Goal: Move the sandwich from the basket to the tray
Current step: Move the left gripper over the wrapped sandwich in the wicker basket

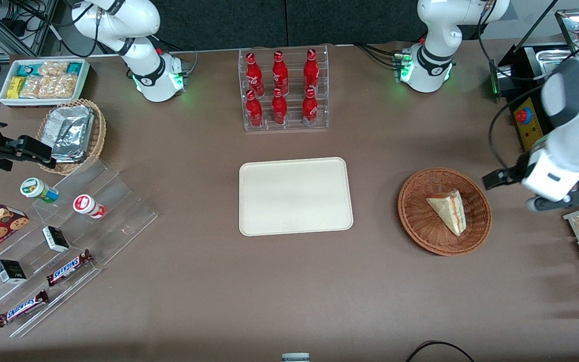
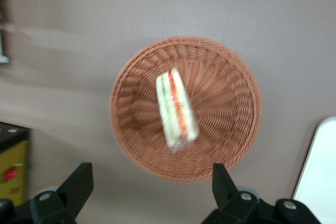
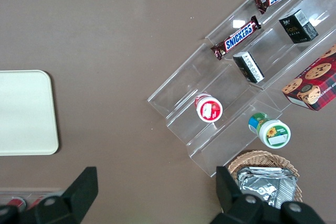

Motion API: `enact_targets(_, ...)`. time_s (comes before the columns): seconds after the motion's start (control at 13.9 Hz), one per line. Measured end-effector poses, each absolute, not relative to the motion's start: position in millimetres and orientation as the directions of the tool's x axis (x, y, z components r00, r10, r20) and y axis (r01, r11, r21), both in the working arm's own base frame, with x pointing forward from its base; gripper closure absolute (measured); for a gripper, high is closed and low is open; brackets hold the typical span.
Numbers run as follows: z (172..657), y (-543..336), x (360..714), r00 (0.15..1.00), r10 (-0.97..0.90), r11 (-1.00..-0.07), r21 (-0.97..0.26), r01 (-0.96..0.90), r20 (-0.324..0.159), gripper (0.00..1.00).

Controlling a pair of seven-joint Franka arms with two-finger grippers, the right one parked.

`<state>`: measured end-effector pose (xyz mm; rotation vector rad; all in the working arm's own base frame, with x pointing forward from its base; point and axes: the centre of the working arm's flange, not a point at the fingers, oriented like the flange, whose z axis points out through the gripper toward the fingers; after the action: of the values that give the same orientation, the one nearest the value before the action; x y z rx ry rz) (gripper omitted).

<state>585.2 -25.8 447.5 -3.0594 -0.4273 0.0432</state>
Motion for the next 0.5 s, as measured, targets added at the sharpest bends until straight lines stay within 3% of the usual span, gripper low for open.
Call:
enact_targets(0.22,394.9,-34.0,576.2,0.903,0.428,-0.903,-0.023,0.429,0.040,0.00)
enact_targets(0.5,345.6,-34.2,559.3,0.879,0.469,-0.883,0.016,0.469,0.088,0.00)
